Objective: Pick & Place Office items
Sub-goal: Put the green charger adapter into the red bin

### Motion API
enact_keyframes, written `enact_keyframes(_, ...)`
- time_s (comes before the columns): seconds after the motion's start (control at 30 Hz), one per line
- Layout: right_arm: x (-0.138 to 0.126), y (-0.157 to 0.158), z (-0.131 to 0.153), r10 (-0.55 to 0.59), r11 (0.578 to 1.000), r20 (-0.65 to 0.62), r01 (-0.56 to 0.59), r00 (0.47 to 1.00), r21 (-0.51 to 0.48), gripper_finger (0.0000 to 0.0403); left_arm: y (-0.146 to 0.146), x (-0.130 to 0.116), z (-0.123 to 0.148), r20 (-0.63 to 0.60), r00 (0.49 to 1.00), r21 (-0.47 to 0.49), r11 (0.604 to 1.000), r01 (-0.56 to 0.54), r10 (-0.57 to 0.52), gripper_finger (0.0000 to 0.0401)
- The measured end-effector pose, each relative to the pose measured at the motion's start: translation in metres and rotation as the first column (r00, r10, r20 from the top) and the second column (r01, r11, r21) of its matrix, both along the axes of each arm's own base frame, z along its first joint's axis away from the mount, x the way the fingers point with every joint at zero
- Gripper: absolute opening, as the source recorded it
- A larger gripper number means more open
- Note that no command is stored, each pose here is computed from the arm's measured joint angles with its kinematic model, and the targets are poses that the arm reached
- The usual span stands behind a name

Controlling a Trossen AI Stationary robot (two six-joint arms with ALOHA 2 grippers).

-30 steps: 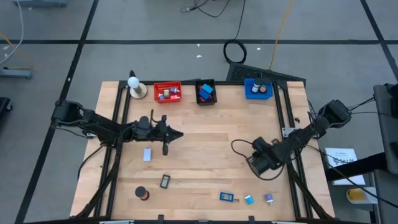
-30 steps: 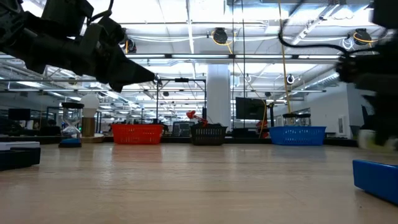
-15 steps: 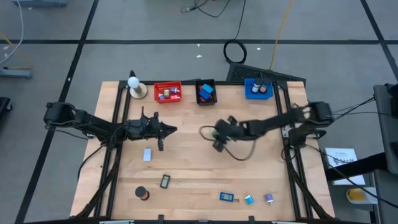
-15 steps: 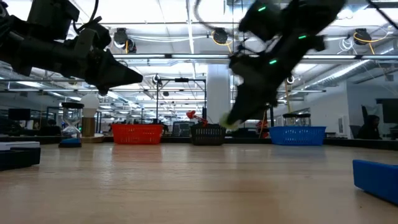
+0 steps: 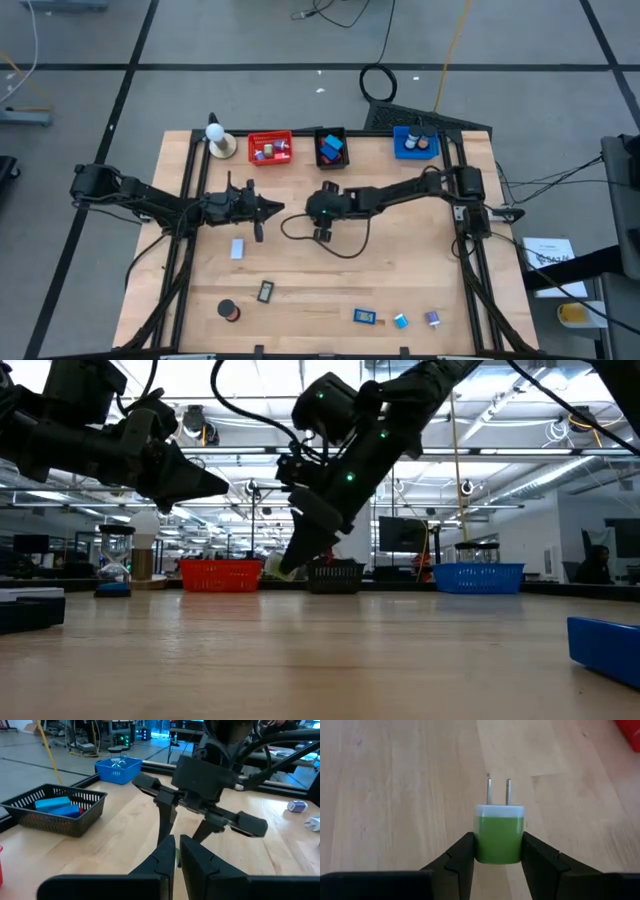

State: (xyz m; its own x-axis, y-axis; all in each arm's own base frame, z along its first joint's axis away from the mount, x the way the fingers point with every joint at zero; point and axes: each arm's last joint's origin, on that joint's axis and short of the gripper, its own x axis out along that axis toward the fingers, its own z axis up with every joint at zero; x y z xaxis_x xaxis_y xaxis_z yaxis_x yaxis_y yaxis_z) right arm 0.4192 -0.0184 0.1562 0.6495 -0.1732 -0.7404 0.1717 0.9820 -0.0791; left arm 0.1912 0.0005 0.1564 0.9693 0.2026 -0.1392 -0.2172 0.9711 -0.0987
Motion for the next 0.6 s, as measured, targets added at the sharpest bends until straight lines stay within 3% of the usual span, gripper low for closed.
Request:
enact_keyframes(0.3,-0.0031,0.0000,-0.0069,0.027,0.999,-0.053,-0.028,0.998,-0.021,0.0127,0.0000,0.0000,-0.0001,0.000,1.000,-0.003,1.000,-0.001,0.001,0.0031)
enact_keyframes(0.6,-0.0031,0.0001,-0.0069,0.022,1.000,-0.051,-0.023,0.998,-0.017,0.0171,0.0000,0.0000,-0.0002,-0.001,1.000,-0.003,1.000,-0.001,0.001,0.0031)
